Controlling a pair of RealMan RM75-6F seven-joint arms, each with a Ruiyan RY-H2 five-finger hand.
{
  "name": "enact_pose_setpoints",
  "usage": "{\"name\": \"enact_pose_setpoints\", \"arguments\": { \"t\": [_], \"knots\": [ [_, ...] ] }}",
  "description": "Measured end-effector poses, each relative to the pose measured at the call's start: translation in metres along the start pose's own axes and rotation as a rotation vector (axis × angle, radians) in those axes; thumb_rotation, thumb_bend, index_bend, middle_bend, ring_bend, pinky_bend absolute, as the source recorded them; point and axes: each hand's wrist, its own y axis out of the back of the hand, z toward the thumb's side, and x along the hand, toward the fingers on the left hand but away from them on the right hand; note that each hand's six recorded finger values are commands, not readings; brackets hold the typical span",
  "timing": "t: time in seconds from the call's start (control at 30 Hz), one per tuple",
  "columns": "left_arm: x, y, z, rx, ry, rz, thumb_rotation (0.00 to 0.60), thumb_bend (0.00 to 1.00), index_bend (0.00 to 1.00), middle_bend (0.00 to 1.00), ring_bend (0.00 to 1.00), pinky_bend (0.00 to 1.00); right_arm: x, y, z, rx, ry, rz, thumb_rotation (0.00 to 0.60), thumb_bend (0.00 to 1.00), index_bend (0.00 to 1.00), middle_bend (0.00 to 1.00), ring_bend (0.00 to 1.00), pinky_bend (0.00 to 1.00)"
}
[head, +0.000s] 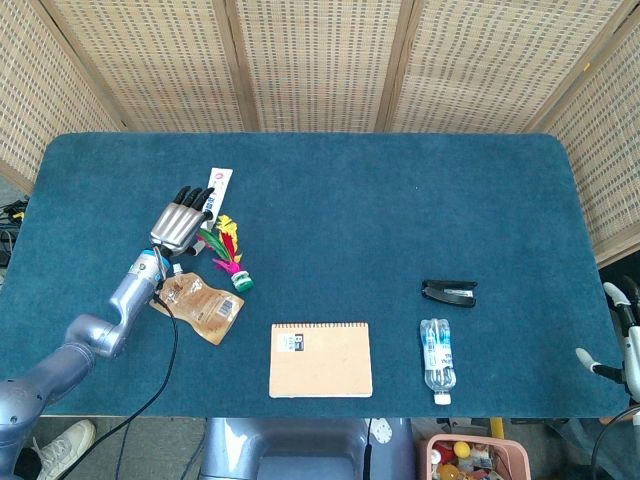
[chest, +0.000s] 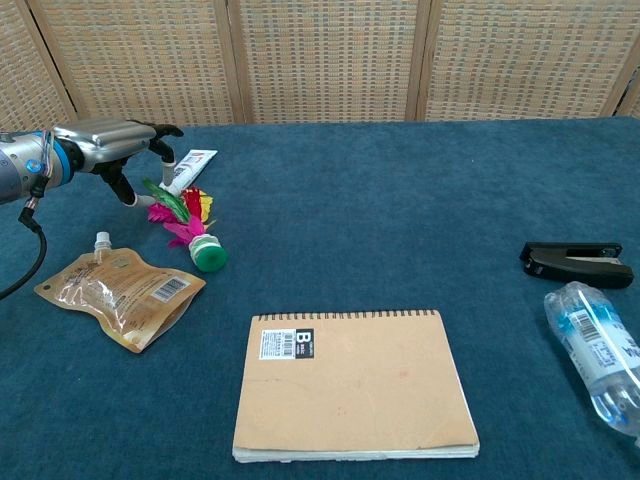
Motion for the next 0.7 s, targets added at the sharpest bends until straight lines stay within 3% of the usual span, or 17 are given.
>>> {"name": "enact_pose_setpoints", "arguments": {
  "t": [0.27, 0.7],
  "knots": [
    [0.0074, -0.0040, 0.0038, -0.007, 0.015, -0.007, 0.600, 0.33, 0.50, 0.00, 0.00, 0.00, -0.0012, -0.0017, 0.0007, 0.001, -0.002, 0.006, 0.600, 0.01, 0.00, 0.00, 0.00, 0.00],
    [0.0087, 0.0023, 0.0013, -0.024, 0.020, 0.025, 0.600, 0.44, 0.64, 0.00, 0.00, 0.00, -0.0014, -0.0029, 0.0015, 0.001, 0.001, 0.011, 0.600, 0.01, 0.00, 0.00, 0.00, 0.00]
  ]
}}
